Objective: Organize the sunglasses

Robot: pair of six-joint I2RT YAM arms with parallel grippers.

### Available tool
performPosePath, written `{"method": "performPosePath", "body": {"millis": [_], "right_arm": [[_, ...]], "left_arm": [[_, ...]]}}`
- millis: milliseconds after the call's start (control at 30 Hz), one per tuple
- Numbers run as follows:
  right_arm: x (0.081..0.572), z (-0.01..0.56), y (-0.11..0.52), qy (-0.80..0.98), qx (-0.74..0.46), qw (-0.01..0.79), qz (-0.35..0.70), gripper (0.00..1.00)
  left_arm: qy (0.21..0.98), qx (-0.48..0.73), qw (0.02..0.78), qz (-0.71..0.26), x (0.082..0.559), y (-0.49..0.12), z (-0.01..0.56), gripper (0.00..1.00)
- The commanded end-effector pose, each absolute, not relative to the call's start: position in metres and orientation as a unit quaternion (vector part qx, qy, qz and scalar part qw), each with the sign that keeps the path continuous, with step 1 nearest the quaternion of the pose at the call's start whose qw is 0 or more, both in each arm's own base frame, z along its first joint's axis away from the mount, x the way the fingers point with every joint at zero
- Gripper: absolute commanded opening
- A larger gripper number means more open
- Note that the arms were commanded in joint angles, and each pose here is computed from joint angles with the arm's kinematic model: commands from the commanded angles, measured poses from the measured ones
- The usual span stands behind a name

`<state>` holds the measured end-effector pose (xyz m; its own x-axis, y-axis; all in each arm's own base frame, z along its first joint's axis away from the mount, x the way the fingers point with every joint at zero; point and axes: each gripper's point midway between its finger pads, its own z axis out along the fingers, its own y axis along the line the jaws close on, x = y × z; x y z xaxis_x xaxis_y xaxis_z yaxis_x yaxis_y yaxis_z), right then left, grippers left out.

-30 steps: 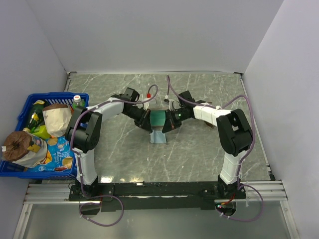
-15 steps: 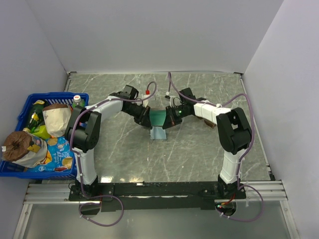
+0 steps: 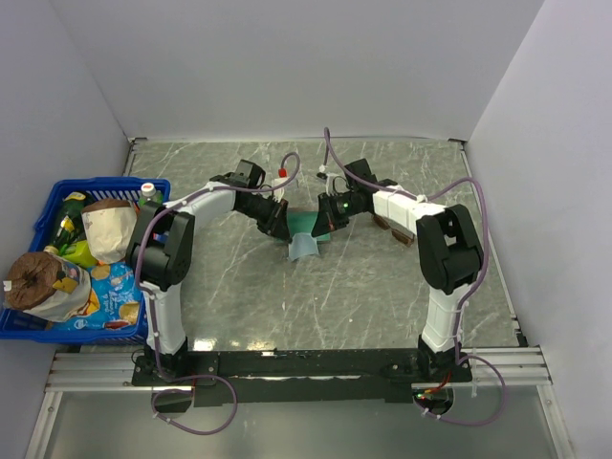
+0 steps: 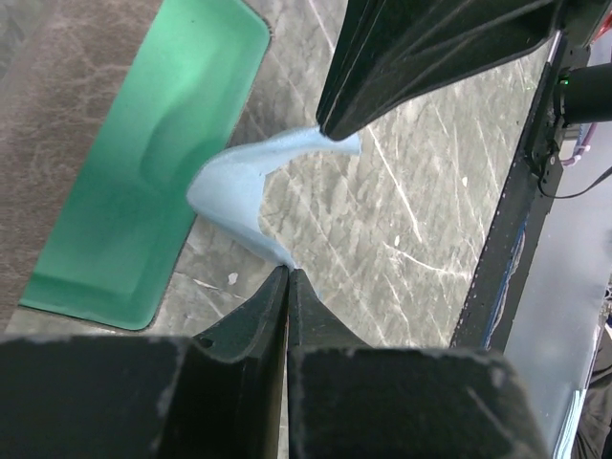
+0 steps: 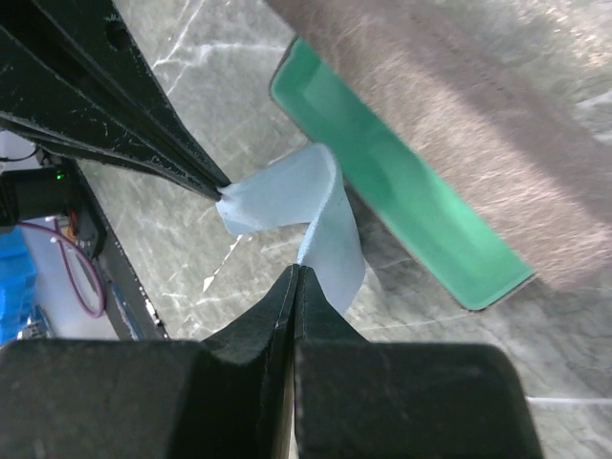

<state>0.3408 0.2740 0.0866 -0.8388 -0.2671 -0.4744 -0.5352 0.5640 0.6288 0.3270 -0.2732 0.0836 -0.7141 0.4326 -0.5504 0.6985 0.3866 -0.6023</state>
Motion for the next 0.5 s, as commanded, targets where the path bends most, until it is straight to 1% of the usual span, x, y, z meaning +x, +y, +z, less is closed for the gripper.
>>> {"method": "performPosePath", "body": {"millis": [0,467], "right_arm": [[0.355,0.092,0.271,0.870,-0.232,0.179,0.397,0.00],[0.372,0.087,0.264,0.874,-0.233,0.188,0.383,0.00]], "left_arm": [[0.811,0.350,0.179,-0.433,0.344,-0.277,0.092,0.08],[0.815,0.344,0.203,-0.420,0.364,-0.272,0.095,0.08]]}}
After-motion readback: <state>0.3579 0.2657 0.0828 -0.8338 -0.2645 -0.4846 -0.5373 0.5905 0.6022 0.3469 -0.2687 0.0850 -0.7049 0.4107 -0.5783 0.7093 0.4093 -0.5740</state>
